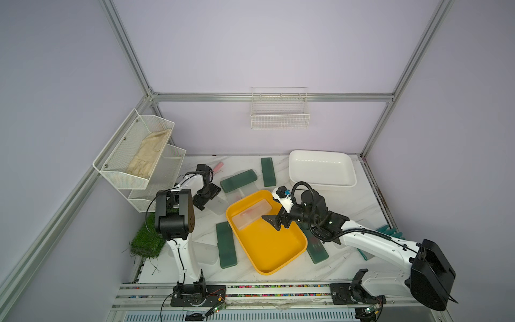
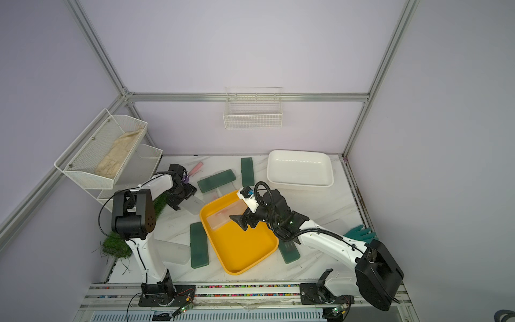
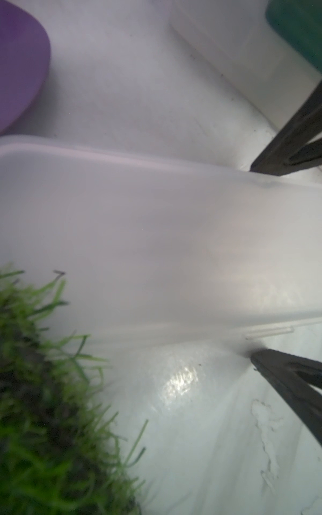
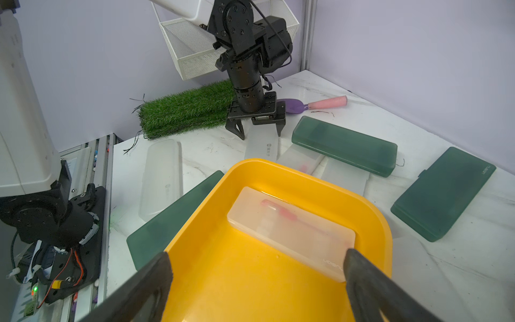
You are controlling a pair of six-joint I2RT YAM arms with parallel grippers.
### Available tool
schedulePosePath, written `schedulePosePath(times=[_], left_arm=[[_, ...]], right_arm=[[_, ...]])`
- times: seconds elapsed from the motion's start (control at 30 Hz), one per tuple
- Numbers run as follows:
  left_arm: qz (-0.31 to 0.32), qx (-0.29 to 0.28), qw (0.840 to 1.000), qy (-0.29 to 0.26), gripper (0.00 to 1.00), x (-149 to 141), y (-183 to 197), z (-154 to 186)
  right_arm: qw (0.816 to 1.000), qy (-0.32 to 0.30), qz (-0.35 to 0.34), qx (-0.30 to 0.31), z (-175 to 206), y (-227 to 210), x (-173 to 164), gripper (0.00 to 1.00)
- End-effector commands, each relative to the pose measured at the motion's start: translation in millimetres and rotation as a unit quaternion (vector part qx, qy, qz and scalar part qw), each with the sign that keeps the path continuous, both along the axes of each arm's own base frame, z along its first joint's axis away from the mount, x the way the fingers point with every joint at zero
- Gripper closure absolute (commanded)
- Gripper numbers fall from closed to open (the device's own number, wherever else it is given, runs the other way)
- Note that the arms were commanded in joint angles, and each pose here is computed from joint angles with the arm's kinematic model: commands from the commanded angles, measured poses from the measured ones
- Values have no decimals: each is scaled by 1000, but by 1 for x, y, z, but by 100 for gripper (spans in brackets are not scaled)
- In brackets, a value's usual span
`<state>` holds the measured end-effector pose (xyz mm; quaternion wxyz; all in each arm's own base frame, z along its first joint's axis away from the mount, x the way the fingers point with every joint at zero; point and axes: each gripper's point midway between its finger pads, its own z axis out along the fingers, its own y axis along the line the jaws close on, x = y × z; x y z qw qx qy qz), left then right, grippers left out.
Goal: Place the pencil cases by color into the storage box
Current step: Pick up the pencil case from the center of the board.
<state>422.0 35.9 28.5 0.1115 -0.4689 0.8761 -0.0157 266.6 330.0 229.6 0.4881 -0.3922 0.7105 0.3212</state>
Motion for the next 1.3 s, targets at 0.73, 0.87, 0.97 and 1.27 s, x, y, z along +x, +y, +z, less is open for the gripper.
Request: schedulePosePath(times=[0.73, 0.87, 0.97, 1.27], left_arm=[[-15, -15, 999, -28, 22, 12, -2, -3], [-50, -14, 998, -29, 23, 9, -5, 11], [-79, -18, 996, -32, 23, 8, -9, 20], [-150, 2, 988, -43, 24, 7, -9, 53]], right_arm=[[999, -12, -39, 8, 14, 2, 18, 3], [999, -11, -50, 7, 14, 1, 23, 3], [999, -10, -52, 11, 14, 2, 24, 3], [998, -10, -55, 23, 19, 3, 26, 3]])
